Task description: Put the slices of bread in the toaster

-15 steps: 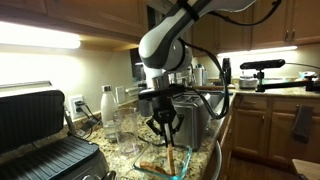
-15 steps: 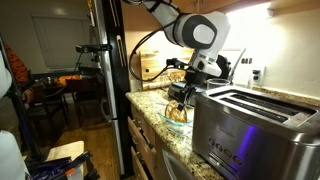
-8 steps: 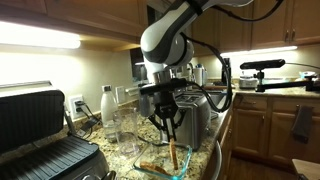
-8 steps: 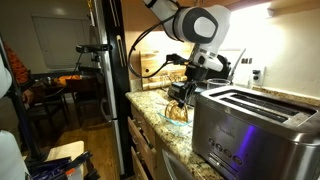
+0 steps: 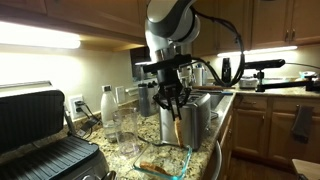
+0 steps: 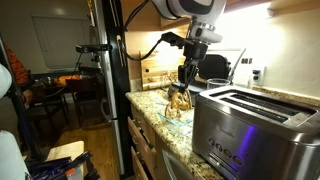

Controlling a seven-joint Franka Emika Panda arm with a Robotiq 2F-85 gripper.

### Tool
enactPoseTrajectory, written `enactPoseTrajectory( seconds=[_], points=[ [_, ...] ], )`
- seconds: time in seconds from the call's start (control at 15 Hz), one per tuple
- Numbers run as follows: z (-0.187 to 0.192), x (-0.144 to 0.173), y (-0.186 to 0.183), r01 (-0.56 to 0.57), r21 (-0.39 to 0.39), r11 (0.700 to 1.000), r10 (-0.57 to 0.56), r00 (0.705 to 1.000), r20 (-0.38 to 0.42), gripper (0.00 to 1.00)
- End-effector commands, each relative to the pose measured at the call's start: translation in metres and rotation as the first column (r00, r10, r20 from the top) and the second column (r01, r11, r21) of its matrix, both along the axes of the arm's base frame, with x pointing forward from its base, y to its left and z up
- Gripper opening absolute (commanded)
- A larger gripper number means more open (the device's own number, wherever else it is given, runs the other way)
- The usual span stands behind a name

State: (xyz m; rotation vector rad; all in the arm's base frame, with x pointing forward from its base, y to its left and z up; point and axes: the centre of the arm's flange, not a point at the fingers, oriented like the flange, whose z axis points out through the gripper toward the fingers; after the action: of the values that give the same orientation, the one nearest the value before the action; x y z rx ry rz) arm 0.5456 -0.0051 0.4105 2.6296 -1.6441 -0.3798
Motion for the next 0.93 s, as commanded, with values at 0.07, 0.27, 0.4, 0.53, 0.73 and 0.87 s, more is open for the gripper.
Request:
enactPoseTrajectory(
  seconds=[0.07,0.27,0.4,0.53,0.73,0.87],
  points=[
    [0.049,-0.03,-0.006,0.051,-0.07,0.996,-0.05,0.999,0.022,0.09],
    [0.066,-0.038,-0.014,0.075,-0.097,0.992,-0.072,0.997,0.041,0.09],
    [0.081,-0.044,-0.024,0.098,-0.117,0.988,-0.091,0.994,0.059,0.09],
    [0.097,-0.047,-0.037,0.122,-0.147,0.982,-0.11,0.99,0.088,0.09],
    [0.119,-0.053,-0.053,0.156,-0.174,0.972,-0.136,0.983,0.124,0.09],
    [0.132,-0.056,-0.064,0.177,-0.193,0.965,-0.15,0.978,0.146,0.09]
  ],
)
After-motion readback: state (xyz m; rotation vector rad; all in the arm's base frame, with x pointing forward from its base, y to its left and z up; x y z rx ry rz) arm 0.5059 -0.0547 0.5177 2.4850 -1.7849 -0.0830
